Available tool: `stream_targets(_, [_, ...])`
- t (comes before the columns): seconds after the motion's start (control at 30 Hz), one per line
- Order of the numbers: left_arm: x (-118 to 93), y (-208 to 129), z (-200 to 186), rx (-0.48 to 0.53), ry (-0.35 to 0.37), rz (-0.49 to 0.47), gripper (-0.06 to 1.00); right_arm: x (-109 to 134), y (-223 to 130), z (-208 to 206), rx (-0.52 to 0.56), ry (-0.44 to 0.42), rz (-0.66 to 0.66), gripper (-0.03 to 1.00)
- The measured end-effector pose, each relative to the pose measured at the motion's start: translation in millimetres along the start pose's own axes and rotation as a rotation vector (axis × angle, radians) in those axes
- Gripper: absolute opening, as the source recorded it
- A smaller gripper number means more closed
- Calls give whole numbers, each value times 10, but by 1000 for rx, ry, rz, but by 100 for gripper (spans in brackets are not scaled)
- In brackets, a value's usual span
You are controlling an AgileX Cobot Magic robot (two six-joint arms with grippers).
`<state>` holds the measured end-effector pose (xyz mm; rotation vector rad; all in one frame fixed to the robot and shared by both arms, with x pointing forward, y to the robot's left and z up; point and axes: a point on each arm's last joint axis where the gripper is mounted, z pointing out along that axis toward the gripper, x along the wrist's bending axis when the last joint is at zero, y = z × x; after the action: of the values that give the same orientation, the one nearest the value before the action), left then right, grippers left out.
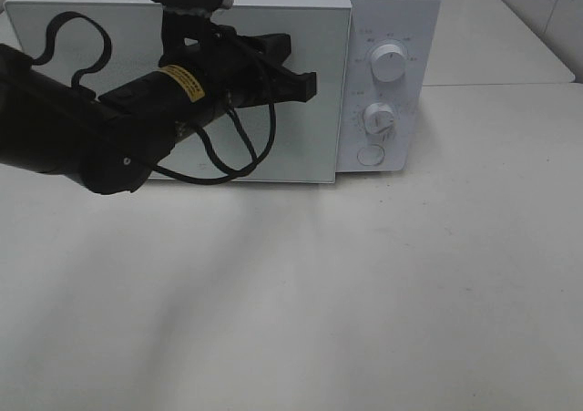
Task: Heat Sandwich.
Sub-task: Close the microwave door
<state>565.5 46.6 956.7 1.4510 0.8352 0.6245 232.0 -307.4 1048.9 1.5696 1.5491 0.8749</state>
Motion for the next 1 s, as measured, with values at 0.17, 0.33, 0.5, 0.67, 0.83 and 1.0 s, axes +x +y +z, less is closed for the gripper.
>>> stream_targets(0.17, [-34, -10, 96, 5, -20, 16, 0, 0, 0, 0, 0, 0, 1, 75])
stream_targets(0.33, [-63, -16, 201, 8, -25, 36, 0, 0, 0, 0, 0, 0, 1, 75])
stream_targets(0.5, [-108, -51, 278, 30, -35, 44, 0, 0, 0, 0, 0, 0, 1, 75])
stream_targets(0.67, [-110, -48, 296, 27, -33, 57, 0, 0, 0, 0, 0, 0, 1, 75])
stream_targets(0.83, [-48, -33, 312, 25, -1, 49, 0, -1, 0, 0, 0, -1, 1, 75])
stream_targets(1.0, [-44, -36, 313, 24, -1, 58, 0, -1, 0, 0, 0, -1, 1, 75])
